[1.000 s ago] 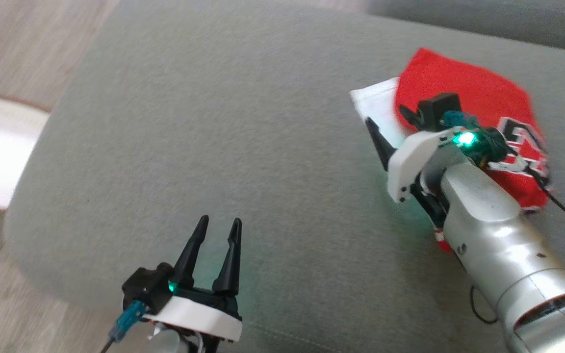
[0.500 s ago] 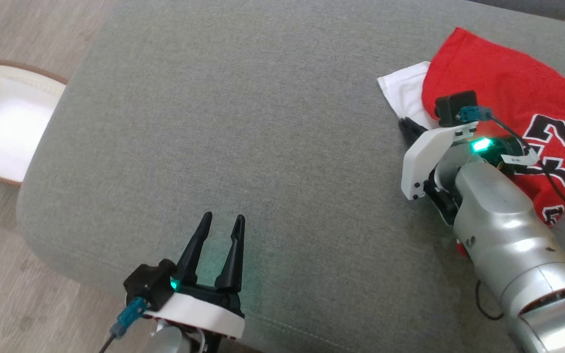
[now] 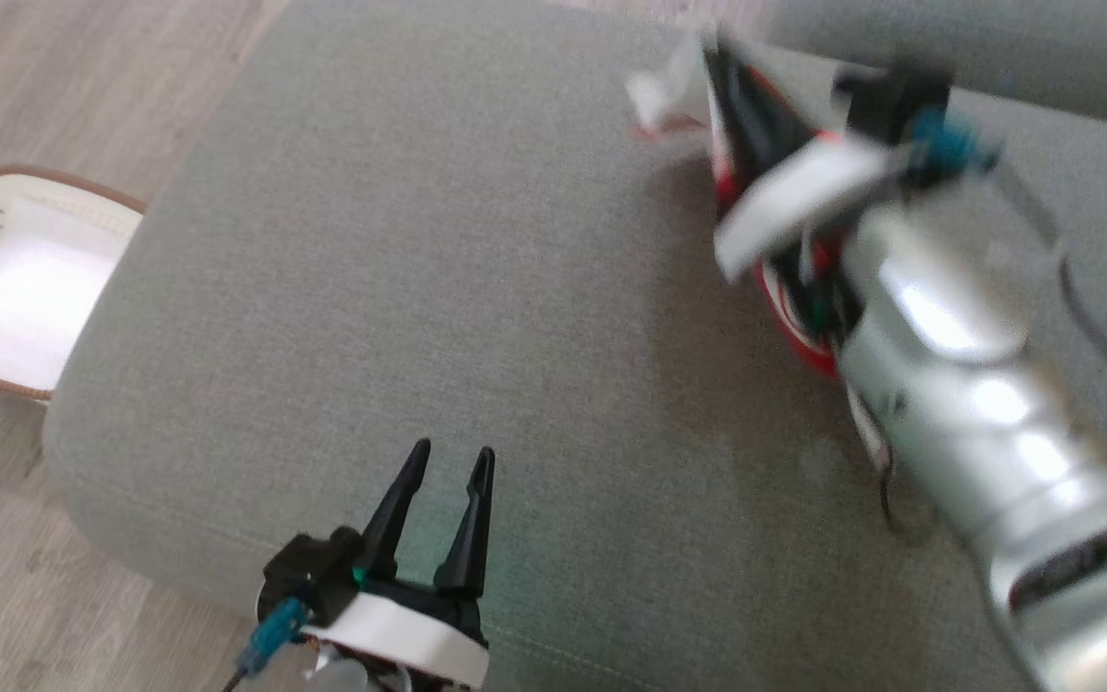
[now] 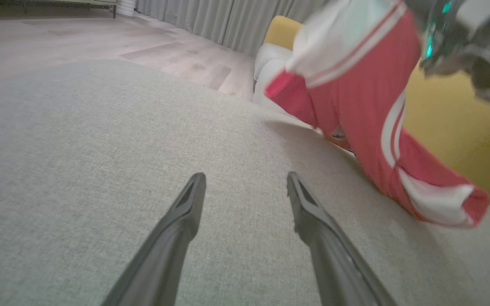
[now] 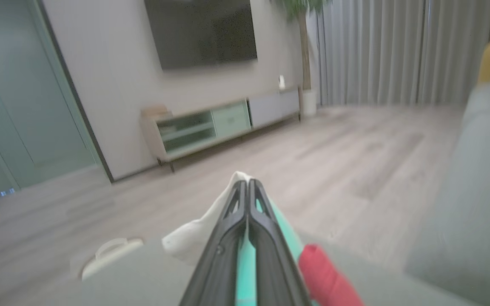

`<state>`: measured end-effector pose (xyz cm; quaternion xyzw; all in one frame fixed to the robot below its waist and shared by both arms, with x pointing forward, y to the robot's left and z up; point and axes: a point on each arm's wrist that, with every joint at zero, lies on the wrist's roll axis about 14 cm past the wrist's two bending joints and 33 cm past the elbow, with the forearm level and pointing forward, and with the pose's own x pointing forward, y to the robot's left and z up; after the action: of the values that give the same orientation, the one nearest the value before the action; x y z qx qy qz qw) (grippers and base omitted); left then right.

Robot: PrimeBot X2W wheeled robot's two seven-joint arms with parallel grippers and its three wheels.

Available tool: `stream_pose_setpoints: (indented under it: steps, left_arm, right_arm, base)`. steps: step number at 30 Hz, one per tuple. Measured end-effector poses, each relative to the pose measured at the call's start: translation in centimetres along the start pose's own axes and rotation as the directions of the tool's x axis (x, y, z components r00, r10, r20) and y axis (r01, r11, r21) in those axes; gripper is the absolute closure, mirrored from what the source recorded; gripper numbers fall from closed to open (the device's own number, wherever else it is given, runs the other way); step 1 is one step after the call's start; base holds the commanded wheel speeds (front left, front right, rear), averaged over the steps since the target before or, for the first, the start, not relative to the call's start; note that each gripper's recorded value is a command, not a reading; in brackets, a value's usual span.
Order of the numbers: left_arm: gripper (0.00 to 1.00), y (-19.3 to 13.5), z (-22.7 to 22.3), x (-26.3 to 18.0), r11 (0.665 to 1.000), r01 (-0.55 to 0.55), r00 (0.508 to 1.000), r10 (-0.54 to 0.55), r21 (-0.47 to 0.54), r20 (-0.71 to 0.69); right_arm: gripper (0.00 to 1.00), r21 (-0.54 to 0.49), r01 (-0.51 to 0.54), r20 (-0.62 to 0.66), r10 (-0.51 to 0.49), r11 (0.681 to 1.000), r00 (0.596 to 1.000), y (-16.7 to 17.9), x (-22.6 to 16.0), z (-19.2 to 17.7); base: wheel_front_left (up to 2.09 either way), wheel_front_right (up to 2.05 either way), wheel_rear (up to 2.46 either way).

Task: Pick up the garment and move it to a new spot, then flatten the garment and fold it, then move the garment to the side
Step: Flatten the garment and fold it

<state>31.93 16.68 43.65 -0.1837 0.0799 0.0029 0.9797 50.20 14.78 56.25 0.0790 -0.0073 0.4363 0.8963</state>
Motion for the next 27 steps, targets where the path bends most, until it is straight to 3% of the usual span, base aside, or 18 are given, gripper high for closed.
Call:
stream_pose_setpoints:
  steps: [2, 6, 8, 11, 12, 16, 18, 19, 23, 27]
  left_arm:
    - [0.00, 0.2, 0.0, -0.6, 1.000, -0.009, 1.000, 0.009, -0.003, 0.006]
    - [0.00, 0.5, -0.3, -2.0, 1.000, -0.027, 1.000, 0.027, -0.005, 0.010]
    - [0.00, 0.8, -0.2, -2.5, 0.999, -0.038, 0.999, 0.038, -0.008, 0.019]
    - [0.00, 1.0, -0.1, -2.9, 0.999, -0.045, 0.999, 0.045, -0.005, 0.026]
    - [0.00, 1.1, -0.2, -2.9, 0.999, -0.046, 0.999, 0.046, -0.004, 0.027]
    - [0.00, 0.4, -0.4, -2.4, 1.000, -0.021, 1.000, 0.021, -0.005, 0.016]
    - [0.00, 0.1, -0.7, -2.1, 1.000, -0.008, 1.000, 0.008, -0.004, 0.006]
    - [0.00, 0.1, -0.7, -2.1, 1.000, -0.008, 1.000, 0.008, -0.004, 0.006]
    - [0.00, -0.5, -1.2, -1.5, 1.000, 0.015, 1.000, -0.015, -0.002, -0.015]
    - [0.00, -1.1, -1.6, -1.0, 0.999, 0.039, 0.999, -0.039, -0.001, -0.034]
  right_arm:
    - [1.00, -0.007, -0.036, 0.163, 0.037, 0.999, 0.986, 1.2, 1.5, 6.6]
    - [1.00, -0.018, -0.053, 0.432, 0.056, 0.998, 0.900, 2.3, 1.3, 18.0]
    - [1.00, -0.014, -0.026, 0.483, 0.029, 1.000, 0.875, 1.8, 0.6, 20.2]
    - [1.00, -0.006, 0.059, 0.490, -0.048, 0.998, 0.870, -0.6, -0.4, 20.6]
    - [1.00, -0.010, 0.091, 0.480, -0.075, 0.996, 0.874, -1.5, -0.8, 20.1]
    - [1.00, -0.004, 0.262, 0.307, -0.248, 0.965, 0.919, -7.5, -3.8, 12.1]
    - [1.00, 0.013, 0.353, 0.202, -0.348, 0.936, 0.915, -10.8, -6.6, 7.4]
    - [1.00, 0.013, 0.353, 0.202, -0.348, 0.936, 0.915, -10.8, -6.6, 7.4]
    - [1.00, 0.044, 0.547, 0.010, -0.548, 0.836, 0.836, -16.7, -14.3, -0.9]
    - [1.00, 0.049, 0.670, -0.093, -0.664, 0.741, 0.742, -19.2, -20.8, -5.3]
  base:
    - [0.00, 0.00, 0.00]
    - [0.00, 0.00, 0.00]
    - [0.00, 0.00, 0.00]
    - [0.00, 0.00, 0.00]
    - [0.00, 0.00, 0.00]
    - [0.00, 0.00, 0.00]
    - [0.00, 0.00, 0.00]
    - [0.00, 0.00, 0.00]
    - [0.00, 0.00, 0.00]
    - [0.00, 0.00, 0.00]
